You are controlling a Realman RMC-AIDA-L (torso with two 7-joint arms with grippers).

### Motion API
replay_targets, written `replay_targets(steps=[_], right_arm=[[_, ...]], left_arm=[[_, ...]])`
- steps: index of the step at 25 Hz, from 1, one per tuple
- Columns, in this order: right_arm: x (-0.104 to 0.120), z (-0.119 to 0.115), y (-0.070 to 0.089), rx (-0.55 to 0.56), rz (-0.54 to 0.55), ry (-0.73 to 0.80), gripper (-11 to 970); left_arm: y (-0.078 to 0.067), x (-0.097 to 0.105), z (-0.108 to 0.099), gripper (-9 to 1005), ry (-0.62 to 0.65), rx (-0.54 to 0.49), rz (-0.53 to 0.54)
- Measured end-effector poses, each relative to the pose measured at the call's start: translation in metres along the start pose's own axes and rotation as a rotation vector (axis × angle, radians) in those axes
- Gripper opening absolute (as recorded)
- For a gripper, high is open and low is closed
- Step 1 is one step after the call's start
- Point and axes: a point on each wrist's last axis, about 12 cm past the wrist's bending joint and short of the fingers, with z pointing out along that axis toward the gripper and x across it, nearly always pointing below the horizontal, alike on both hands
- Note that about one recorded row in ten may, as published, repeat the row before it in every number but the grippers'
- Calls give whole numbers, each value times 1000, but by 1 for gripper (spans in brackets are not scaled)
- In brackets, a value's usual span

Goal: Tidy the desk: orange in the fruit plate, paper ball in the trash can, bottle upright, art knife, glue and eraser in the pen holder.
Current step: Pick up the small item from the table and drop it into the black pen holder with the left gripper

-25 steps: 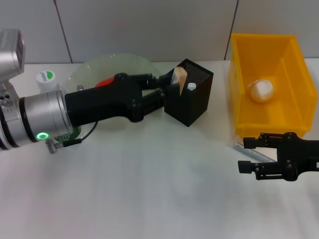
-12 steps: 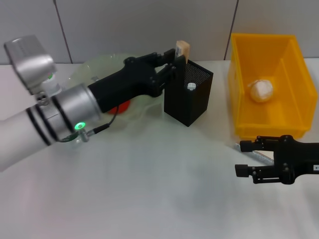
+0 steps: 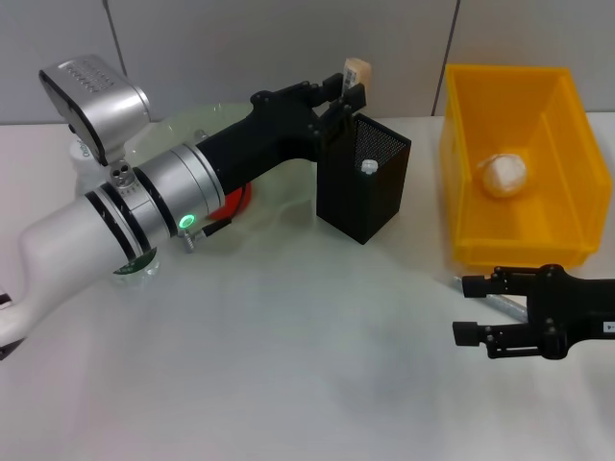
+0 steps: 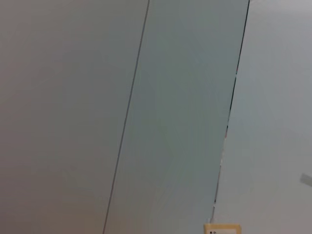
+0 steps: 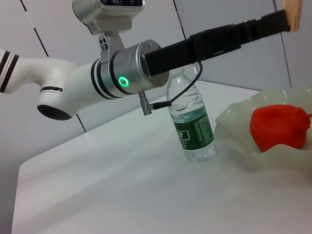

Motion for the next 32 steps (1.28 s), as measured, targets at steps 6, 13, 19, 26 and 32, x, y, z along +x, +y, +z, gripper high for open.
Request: replay_targets(steps=[6, 13, 19, 26, 32], right_arm=[[-1, 0, -1, 3, -2, 3, 784], [-1, 1, -1, 3, 0, 3, 784], [-2, 5, 0, -3, -2, -1, 783], [-2, 7, 0, -5, 0, -2, 783], [-2, 7, 0, -6, 1, -3, 783]], left_arm=[[-4, 2, 2, 271, -15, -3, 27], [-12, 6, 11, 267, -25, -35, 100], [-15, 9, 31, 268, 44, -68, 150], [-18, 15, 43, 267, 119, -94, 172], [-21, 20, 49, 267, 164, -107, 181]])
